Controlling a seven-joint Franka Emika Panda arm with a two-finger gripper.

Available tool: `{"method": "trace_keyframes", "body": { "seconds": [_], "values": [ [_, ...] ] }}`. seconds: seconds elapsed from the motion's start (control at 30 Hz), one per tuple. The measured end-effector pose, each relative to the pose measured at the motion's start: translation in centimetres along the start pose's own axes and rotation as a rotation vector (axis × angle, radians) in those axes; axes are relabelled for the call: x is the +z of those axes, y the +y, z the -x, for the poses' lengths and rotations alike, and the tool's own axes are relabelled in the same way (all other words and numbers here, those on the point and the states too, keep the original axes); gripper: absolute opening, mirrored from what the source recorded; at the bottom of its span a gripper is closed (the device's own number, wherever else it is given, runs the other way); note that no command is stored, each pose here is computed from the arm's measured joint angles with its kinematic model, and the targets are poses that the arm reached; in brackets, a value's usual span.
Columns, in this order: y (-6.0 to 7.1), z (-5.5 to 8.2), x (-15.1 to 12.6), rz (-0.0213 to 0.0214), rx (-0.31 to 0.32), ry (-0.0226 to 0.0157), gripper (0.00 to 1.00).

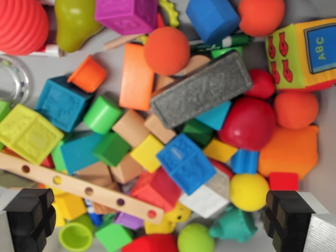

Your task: Pick an object from the bin

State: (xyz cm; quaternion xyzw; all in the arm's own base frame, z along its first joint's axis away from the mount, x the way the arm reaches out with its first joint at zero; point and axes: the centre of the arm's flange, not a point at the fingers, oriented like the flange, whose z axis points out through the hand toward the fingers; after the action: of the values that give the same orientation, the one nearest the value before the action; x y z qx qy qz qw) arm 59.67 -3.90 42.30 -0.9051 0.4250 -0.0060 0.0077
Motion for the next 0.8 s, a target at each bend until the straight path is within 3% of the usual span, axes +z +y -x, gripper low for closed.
{"method": "trace_keyframes", "body": {
  "seconds": [0.6, 0.8],
  "values": [
    [0.0, 0.0, 0.03, 0.0004, 0.005, -0.0003, 1.0],
    [0.02, -0.06, 0.22, 0.0029, 0.023, -0.0023, 1.0]
  ]
}}
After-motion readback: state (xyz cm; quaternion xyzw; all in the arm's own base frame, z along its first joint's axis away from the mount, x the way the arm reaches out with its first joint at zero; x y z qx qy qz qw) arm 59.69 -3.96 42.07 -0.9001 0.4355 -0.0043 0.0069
